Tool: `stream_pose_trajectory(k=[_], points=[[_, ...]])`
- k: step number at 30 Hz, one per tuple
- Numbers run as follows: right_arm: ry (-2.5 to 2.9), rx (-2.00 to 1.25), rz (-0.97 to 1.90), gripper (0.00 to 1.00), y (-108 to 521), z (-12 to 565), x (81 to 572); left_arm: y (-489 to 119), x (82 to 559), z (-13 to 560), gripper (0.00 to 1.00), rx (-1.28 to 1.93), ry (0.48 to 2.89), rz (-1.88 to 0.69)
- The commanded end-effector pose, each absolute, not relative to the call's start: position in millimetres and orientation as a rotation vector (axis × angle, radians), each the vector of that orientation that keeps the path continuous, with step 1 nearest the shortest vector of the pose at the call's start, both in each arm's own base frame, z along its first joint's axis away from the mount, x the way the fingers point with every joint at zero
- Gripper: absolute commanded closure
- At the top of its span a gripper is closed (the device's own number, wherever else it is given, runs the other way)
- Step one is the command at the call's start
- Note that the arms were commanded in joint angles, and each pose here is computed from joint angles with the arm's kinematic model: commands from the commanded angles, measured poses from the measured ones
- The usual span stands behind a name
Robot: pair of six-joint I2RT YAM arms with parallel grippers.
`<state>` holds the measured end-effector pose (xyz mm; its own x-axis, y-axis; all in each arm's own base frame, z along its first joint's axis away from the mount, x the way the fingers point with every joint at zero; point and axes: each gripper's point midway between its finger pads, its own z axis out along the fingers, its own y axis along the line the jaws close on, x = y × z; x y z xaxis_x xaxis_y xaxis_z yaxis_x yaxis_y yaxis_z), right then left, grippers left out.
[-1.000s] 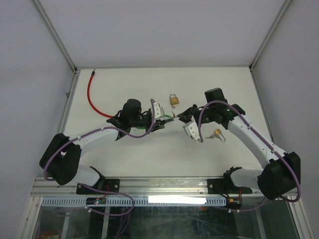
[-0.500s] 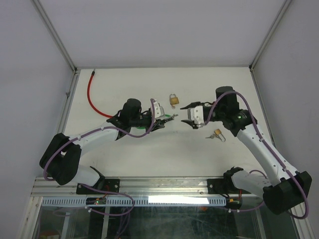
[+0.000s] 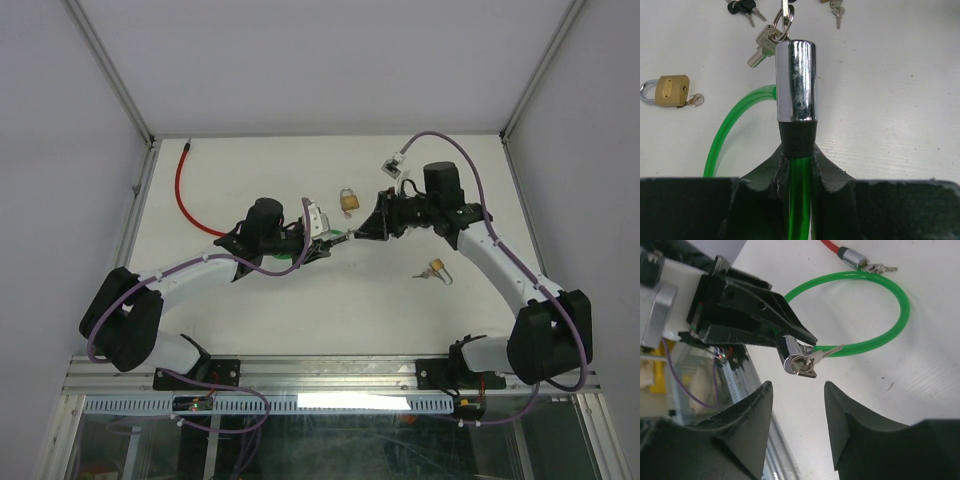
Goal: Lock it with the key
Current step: Lock the lock.
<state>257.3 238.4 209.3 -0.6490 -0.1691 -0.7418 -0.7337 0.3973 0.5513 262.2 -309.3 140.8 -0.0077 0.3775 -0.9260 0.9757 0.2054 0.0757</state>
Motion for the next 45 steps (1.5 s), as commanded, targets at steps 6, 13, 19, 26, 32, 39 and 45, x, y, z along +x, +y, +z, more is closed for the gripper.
stream_pose_trajectory(k=[6, 13, 19, 26, 32, 39, 45], points=[[2.215, -0.197, 1.492, 0.52, 237, 238, 273, -314, 274, 162, 1.0, 1.29, 1.505, -0.816], [2.363, -0.07, 1.547, 0.54, 245, 223, 282, -314, 274, 163, 1.0, 1.287, 1.507, -0.82], [2.389, -0.052, 1.566, 0.55, 251, 227, 273, -314, 275, 163, 1.0, 1.284, 1.508, -0.816], [2.394, -0.016, 1.591, 0.59, 254, 235, 269, -314, 275, 164, 1.0, 1.283, 1.508, -0.821], [2.391, -0.025, 1.591, 0.69, 255, 236, 267, -314, 274, 163, 1.0, 1.283, 1.51, -0.819], [2.388, -0.037, 1.573, 0.8, 254, 232, 268, -313, 275, 163, 1.0, 1.282, 1.513, -0.817], [2.356, -0.112, 1.53, 0.87, 255, 234, 267, -314, 275, 164, 1.0, 1.281, 1.511, -0.818]])
